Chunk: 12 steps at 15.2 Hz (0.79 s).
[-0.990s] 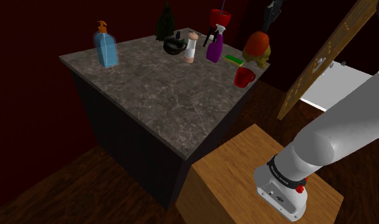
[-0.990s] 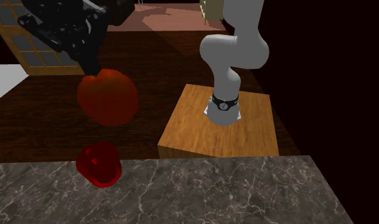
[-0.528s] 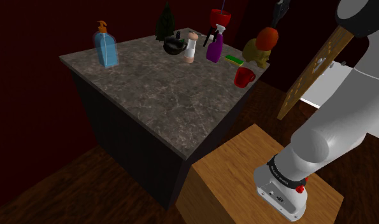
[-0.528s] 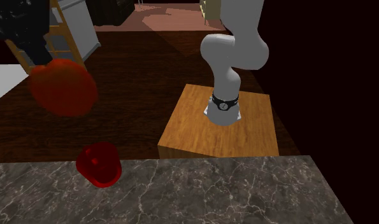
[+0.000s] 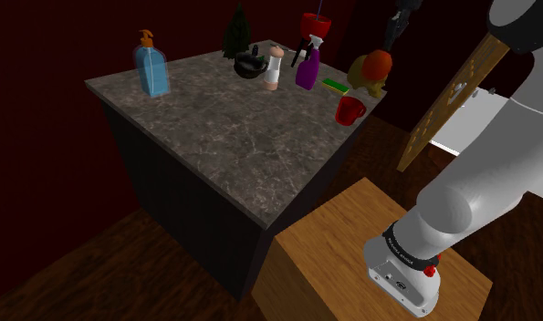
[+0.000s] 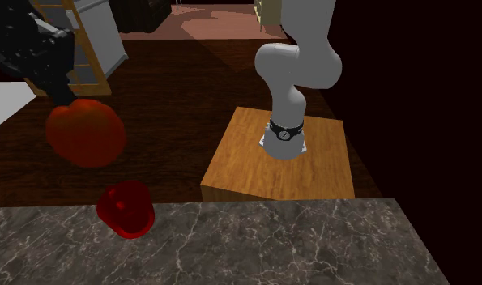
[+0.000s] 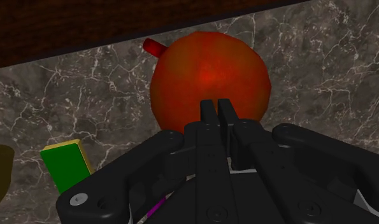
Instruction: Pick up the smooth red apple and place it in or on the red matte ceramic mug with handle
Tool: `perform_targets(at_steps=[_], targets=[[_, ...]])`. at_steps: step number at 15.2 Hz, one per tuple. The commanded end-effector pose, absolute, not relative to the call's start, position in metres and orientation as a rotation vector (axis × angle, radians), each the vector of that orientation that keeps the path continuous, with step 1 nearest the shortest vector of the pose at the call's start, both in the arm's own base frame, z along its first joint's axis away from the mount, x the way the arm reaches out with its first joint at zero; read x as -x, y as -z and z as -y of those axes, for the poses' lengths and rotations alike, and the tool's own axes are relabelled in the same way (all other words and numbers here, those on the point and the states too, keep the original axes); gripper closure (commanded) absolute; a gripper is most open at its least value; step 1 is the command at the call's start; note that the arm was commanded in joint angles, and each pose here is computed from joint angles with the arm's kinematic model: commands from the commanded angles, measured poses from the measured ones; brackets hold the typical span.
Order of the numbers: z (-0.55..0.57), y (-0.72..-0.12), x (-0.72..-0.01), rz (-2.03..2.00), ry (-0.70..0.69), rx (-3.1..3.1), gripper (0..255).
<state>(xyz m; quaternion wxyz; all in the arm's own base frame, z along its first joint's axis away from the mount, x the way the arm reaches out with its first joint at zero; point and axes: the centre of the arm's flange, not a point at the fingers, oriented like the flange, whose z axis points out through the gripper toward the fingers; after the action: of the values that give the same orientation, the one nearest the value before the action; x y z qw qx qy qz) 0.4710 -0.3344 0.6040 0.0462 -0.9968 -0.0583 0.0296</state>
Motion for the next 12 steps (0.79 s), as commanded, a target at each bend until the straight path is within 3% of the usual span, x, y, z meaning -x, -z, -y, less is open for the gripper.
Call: perform_targets(at_steps=[1,12], targets=[[0.335,-0.594,-0.471,0.178,-0.09,3.043,255],[0.335,-0.535,-0.471,0.178,-0.09,3.043,255]])
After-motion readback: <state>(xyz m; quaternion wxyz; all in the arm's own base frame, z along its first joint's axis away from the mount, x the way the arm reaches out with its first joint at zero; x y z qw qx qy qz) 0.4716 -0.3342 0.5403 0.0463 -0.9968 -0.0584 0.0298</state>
